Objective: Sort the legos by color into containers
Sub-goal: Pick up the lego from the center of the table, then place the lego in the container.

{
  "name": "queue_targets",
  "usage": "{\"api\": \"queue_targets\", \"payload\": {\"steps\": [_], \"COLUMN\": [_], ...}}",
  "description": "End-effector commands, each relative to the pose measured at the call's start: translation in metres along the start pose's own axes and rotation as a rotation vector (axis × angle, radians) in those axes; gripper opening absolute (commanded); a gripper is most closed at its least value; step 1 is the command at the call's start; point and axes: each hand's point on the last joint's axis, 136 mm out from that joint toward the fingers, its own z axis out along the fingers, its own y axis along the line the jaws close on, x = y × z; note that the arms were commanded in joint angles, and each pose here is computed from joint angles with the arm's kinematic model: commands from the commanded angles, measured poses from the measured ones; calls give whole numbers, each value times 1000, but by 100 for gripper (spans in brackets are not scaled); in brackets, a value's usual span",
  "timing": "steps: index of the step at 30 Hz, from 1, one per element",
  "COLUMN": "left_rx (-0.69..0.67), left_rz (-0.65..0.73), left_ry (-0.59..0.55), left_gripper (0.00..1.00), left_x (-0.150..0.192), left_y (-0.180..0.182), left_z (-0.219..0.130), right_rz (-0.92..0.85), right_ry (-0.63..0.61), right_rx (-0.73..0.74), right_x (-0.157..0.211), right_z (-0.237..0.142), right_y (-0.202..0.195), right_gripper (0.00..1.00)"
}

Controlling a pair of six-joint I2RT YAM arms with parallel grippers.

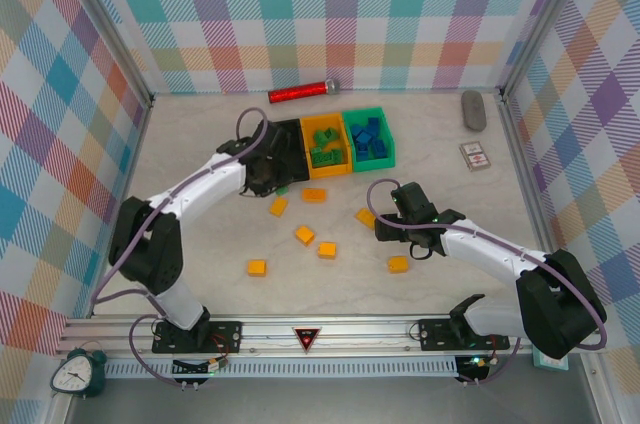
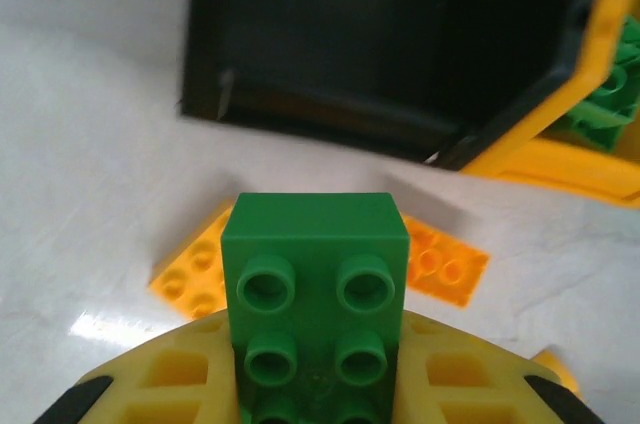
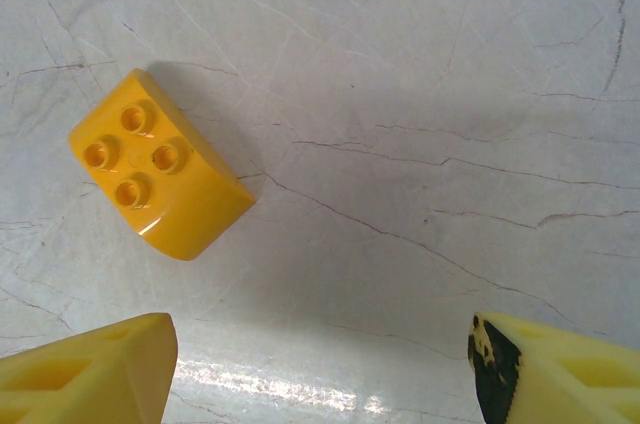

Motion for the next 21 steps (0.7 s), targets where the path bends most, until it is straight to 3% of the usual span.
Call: {"api": "queue_targets", "payload": {"steps": [1,9,14,21], "left_rx": [42,273,328,377], "left_rz": [72,118,105,100], "left_ry": [-3,12,15,19], "left_gripper": [27,30,34,57], "left_x": [-16,-51,-67,-67], "left_y": [-30,-115,-146,-157], "left_z": [2,25,38,35], "right_rz": [0,2,-1,0], "right_ry": [-23,-41,-40,-41], "right_rx": [-13,-18,-25,-28], "right_x": [-3,-4,-3,-3], "right_z": [-2,-5,-6,-6], "right_y": [2,1,2,3], "right_gripper": [77,77,77,77]}}
